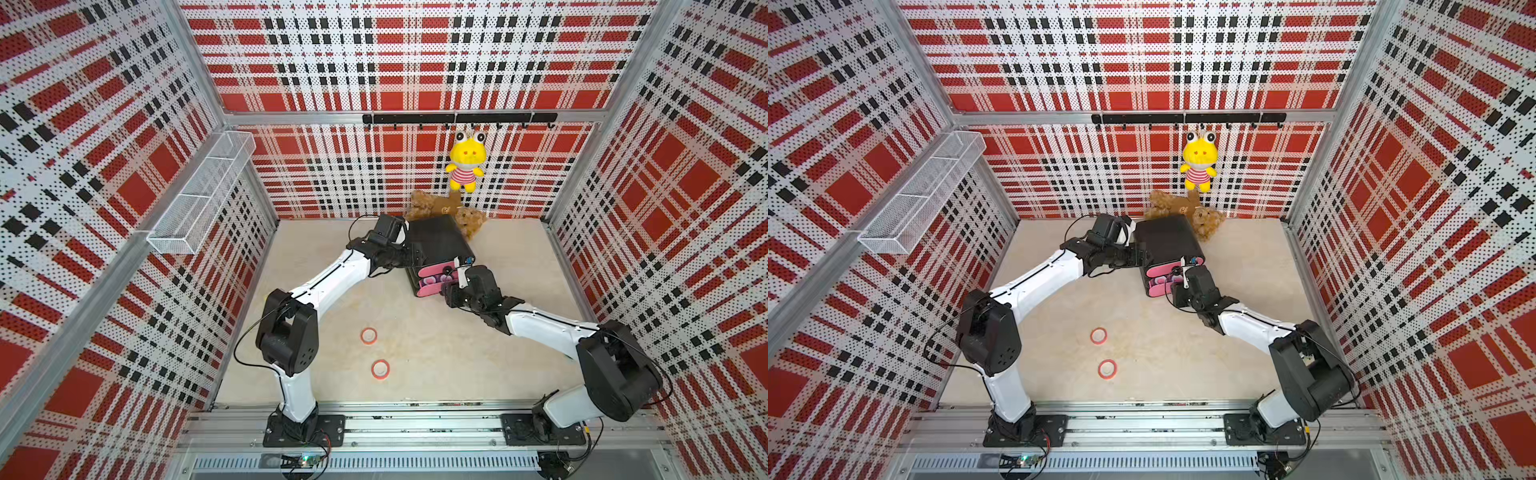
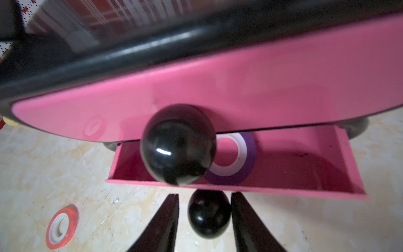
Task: Place the transparent tape into the drawer according to color
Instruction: Close the drawer in the storage box.
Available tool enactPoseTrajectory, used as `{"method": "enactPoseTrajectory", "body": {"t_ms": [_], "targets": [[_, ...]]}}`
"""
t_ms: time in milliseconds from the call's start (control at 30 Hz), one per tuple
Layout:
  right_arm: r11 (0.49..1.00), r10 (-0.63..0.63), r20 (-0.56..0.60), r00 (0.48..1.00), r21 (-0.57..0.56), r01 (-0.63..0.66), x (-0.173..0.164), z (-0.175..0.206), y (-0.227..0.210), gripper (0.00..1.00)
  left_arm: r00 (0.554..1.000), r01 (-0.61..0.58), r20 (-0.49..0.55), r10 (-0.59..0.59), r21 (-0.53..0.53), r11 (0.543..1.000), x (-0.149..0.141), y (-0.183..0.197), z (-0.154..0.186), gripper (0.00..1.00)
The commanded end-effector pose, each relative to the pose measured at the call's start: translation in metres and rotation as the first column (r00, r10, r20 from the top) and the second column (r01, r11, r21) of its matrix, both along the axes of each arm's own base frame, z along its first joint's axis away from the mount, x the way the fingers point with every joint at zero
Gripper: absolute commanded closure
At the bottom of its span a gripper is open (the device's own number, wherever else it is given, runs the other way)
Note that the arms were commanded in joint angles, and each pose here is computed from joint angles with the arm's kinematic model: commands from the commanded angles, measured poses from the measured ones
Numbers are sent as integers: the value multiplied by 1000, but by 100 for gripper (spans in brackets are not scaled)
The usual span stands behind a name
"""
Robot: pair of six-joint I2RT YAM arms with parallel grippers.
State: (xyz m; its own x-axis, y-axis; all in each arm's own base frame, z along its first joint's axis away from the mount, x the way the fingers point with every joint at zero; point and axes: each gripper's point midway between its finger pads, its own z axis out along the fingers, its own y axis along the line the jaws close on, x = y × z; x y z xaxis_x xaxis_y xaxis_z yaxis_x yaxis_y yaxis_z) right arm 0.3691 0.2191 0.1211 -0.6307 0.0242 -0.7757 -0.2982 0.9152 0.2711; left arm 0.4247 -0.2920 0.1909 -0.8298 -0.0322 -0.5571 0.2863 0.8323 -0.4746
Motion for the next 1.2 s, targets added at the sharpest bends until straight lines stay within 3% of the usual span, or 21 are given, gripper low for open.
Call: {"method": "enactPoseTrajectory", "body": {"t_ms": [0, 1167], "targets": [[1000, 13, 86, 996, 23, -15, 12, 18, 13, 54, 998, 25, -51, -24, 35, 999, -6, 2, -19, 23], [1000, 3, 142, 990, 16, -6, 25, 9, 20, 46, 997, 52, -66, -48, 55, 997, -12, 1, -24, 23]]}}
